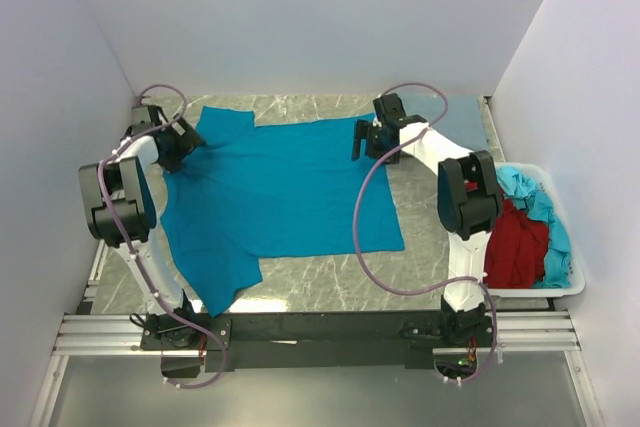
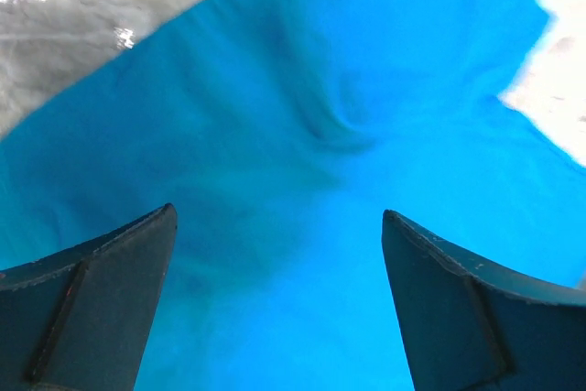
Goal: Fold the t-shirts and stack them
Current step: Flatten the tshirt out, then fold the tshirt
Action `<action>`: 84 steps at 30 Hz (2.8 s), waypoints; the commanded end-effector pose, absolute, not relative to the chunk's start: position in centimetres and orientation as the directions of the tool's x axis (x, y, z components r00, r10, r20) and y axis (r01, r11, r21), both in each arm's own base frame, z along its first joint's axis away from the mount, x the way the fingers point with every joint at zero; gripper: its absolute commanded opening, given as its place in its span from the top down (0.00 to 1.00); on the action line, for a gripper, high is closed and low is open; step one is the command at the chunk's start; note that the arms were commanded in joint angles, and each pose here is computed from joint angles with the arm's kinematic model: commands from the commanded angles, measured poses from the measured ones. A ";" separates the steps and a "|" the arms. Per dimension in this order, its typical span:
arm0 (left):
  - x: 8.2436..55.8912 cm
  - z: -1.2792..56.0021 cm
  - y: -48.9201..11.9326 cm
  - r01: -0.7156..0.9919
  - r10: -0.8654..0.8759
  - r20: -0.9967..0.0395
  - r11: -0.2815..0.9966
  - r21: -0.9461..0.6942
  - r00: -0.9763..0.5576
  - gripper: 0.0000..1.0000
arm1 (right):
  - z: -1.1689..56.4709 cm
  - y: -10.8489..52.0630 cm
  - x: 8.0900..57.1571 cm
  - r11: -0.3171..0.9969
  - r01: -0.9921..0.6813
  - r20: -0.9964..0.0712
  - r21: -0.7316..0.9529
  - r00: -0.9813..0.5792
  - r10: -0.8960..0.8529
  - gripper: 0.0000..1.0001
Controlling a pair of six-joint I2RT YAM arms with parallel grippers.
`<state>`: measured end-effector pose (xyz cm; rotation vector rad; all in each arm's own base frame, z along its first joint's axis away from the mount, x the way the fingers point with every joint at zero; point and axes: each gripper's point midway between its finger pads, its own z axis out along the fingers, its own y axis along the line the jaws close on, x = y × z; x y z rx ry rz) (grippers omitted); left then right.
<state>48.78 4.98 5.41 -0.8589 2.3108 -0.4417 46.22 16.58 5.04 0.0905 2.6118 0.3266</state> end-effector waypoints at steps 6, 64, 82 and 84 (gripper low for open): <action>45.7 19.3 2.3 -0.275 -0.679 -0.568 0.721 -0.636 -0.465 0.01 | 14.9 15.6 43.4 0.948 -0.034 -0.664 0.317 -0.721 0.196 0.07; 12.3 3.5 -9.1 -0.686 -0.688 -0.189 0.722 -0.091 -0.700 1.00 | 7.7 9.2 25.7 0.936 0.239 -0.499 0.260 -0.796 0.342 0.07; 12.2 3.7 -9.8 -0.547 -0.548 -0.148 0.836 -0.045 -0.824 1.00 | 2.0 10.8 20.9 0.918 0.286 -0.308 0.275 -0.878 0.366 0.33; 12.4 4.1 -9.7 -0.543 -0.542 -0.156 0.839 -0.039 -0.826 1.00 | 1.7 10.7 21.1 0.922 0.290 -0.308 0.256 -0.880 0.362 0.35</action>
